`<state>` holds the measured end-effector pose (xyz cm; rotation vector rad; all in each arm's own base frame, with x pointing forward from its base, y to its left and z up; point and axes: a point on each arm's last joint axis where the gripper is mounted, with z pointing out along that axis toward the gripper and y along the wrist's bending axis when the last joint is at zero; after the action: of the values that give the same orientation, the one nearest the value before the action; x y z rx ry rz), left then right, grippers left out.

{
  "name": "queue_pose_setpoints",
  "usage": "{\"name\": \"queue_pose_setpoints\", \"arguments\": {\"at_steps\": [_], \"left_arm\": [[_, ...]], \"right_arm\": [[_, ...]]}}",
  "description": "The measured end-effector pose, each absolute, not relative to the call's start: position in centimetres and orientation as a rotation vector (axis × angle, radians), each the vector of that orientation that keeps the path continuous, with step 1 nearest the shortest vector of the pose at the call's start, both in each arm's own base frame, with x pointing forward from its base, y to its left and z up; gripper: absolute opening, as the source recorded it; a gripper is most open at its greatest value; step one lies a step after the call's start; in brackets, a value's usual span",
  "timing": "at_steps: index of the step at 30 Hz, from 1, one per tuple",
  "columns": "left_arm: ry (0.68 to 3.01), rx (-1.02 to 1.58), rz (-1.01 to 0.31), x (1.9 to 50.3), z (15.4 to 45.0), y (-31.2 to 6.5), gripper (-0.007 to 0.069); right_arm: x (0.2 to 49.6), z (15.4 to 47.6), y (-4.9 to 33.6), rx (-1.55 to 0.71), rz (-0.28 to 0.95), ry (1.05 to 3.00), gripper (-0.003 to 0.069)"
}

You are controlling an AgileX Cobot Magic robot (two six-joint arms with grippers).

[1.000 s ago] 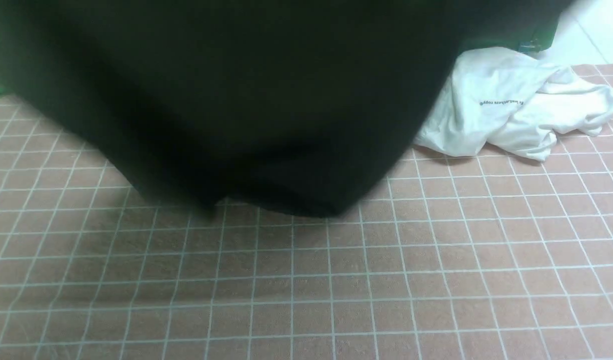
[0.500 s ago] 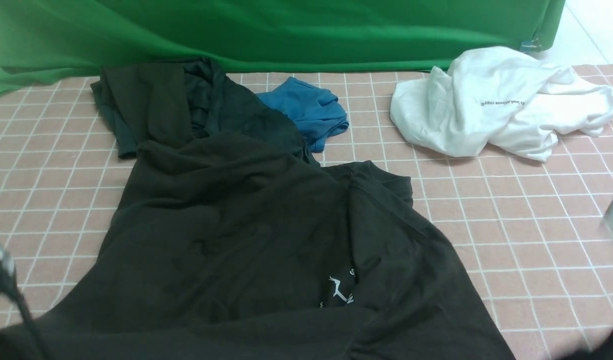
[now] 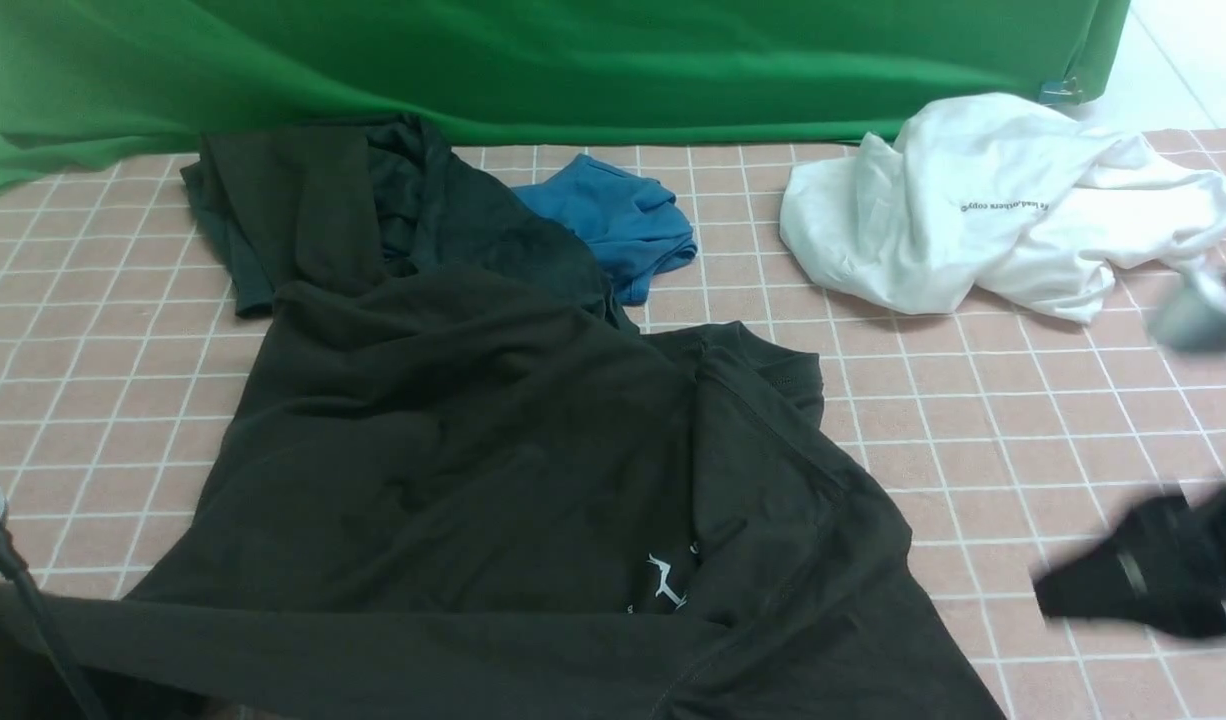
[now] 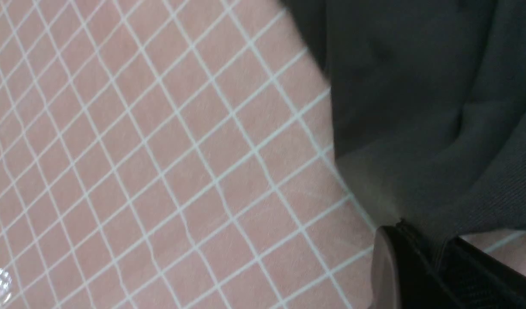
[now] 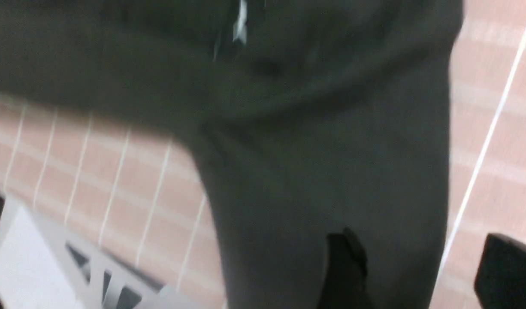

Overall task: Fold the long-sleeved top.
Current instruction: Spread the long sleeves with your arms and place them on the tabletop

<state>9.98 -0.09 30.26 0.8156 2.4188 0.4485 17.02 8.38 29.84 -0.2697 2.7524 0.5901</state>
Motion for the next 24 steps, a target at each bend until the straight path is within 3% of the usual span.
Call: {"name": "queue_pose_setpoints", "arguments": {"at_steps": [2, 6, 7, 9, 12, 18, 24], "left_arm": [[2.409, 0.814, 0.443, 10.0, 30.3, -0.1, 0.0036], [2.405, 0.813, 0.437, 10.1, 30.3, -0.2, 0.0036], [2.403, 0.813, 0.437, 10.1, 30.3, -0.2, 0.0036], [2.4, 0.812, 0.436, 10.1, 30.3, -0.2, 0.0036], [2.398, 0.812, 0.436, 10.1, 30.3, -0.2, 0.0036], [2.396, 0.81, 0.427, 10.1, 30.3, -0.3, 0.0036], [2.388, 0.809, 0.423, 10.2, 30.4, -0.3, 0.0036]], "right_arm": [[18.1, 29.2, 9.1, -0.299, 0.568, 2.781, 0.0459], [21.6, 23.7, 12.4, -0.469, 0.366, 2.888, 0.0536], [21.6, 23.8, 12.5, -0.473, 0.364, 2.877, 0.0536], [24.0, 20.8, 14.2, -0.473, 0.324, 2.883, 0.0622], [26.1, 19.9, 15.2, -0.465, 0.313, 2.85, 0.0654], [29.4, 20.3, 15.5, -0.395, 0.327, 2.752, 0.0658], [30.2, 17.7, 14.4, -0.327, 0.286, 2.872, 0.065]]}}
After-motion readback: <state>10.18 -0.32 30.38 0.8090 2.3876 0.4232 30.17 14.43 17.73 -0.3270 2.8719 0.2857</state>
